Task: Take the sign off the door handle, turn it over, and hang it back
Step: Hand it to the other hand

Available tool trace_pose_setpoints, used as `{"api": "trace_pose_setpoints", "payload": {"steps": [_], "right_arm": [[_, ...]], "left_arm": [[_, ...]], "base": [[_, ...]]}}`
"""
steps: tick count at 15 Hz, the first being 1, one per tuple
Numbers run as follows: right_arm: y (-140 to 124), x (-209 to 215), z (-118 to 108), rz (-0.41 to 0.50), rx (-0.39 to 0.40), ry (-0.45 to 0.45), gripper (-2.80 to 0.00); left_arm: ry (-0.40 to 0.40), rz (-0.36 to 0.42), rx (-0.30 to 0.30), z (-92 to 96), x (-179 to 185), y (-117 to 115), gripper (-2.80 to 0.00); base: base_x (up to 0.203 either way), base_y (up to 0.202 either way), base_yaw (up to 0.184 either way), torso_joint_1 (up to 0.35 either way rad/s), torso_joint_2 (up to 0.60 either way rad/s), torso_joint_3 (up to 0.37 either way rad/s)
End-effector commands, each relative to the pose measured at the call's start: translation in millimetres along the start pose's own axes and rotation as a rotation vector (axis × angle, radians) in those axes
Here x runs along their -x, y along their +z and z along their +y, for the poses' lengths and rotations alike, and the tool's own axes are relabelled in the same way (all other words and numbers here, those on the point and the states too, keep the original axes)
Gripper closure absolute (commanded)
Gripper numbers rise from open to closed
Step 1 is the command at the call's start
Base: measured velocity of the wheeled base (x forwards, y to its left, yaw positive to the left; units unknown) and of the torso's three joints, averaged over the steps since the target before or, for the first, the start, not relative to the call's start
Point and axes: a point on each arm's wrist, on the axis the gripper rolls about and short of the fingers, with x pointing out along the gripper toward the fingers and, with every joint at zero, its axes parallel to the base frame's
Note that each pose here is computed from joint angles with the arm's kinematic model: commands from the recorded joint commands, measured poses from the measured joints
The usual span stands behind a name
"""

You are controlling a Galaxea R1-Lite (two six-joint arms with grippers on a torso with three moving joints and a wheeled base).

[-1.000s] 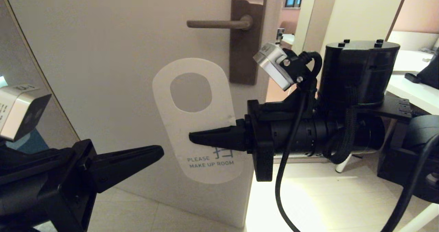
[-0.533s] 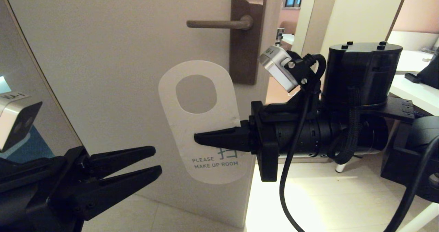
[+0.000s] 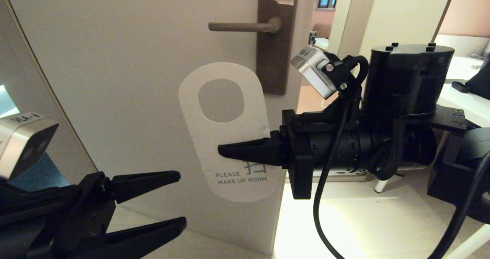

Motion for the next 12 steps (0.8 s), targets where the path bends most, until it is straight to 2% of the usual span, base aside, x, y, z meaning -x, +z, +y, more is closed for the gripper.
{"api": "trace_pose_setpoints", "payload": {"steps": [1, 7, 12], "right_arm": [[3, 0, 1, -0.009, 0.008, 0.007, 0.0], [10, 0, 3, -0.028, 0.025, 0.012, 0.0], [10, -2, 5, -0.027, 0.027, 0.019, 0.0]], "left_arm": [[0.001, 0.017, 0.014, 3.8, -4, -2, -2.8], [-0.009, 0.049, 0.033, 9.9, -18, -4, -2.8], [-0.011, 0.045, 0.029, 18.6, -35, 7, -2.8]], "base": [[0.0, 0.0, 0.0, 0.0, 0.0, 0.0], [0.0, 0.0, 0.0, 0.0, 0.0, 0.0], [0.0, 0.0, 0.0, 0.0, 0.0, 0.0]]}}
